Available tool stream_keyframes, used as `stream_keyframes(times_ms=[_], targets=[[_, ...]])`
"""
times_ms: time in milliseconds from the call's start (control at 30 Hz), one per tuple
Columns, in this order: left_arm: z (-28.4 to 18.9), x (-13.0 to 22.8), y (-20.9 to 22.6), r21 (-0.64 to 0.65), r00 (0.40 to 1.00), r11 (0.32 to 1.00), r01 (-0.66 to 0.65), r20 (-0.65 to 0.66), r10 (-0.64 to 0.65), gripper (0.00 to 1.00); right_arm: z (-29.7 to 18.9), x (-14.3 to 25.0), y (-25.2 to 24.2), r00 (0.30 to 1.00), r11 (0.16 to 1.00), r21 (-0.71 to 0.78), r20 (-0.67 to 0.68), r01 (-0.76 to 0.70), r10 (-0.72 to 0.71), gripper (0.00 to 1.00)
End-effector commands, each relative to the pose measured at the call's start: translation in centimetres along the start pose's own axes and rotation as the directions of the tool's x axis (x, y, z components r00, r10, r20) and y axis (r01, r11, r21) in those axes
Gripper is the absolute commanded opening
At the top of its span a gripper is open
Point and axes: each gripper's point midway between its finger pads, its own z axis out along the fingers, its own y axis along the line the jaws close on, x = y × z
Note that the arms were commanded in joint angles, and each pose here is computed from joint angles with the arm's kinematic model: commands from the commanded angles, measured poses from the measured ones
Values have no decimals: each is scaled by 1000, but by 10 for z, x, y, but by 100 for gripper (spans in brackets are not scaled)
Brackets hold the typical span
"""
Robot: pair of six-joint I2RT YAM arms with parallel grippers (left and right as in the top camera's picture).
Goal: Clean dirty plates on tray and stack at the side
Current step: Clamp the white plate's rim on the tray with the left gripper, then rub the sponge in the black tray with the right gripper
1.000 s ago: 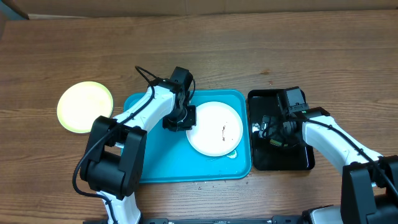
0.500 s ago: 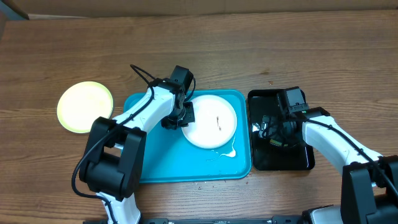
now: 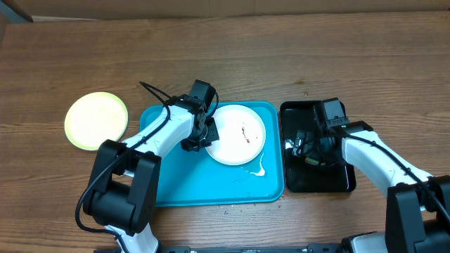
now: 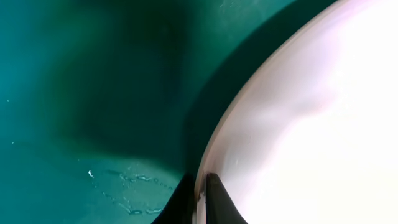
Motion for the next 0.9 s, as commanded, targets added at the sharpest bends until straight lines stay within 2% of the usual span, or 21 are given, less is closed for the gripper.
stream_keyframes(times_ms=[0,133,200,233,367,467,533,733,867], targets=[[37,41,35,-137,989,990,9,-145,-29,4,-7,-5,3,1000,1000,-18,29,-1,2,100],[37,42,34,-136,989,991,4,-143,-24,4,-7,-5,3,1000,1000,-18,29,-1,1,100],[37,43,33,-136,989,991,0,-143,-19,9,-7,-14,6,998,999,-34,66,0,2,100],[37,44,32,-137,989,990,-4,-147,-16,9,-8,-19,9,996,999,-46,86,0,4,100],[37,49,28,-133,988,991,-22,-154,2,8,-8,0,17,1000,995,-102,0,1,-1,100],[38,51,22,-129,988,991,-43,-150,24,11,-7,-5,9,996,995,-50,27,84,-82,100],[38,53,19,-129,989,990,-58,-145,39,11,-7,-8,2,996,997,-8,43,82,-82,100],[39,53,18,-142,990,987,-72,-134,53,4,-20,-12,1,996,997,10,29,80,-80,100],[39,53,18,-141,990,987,-72,-134,53,4,-28,-7,-2,998,997,24,5,67,-68,99]])
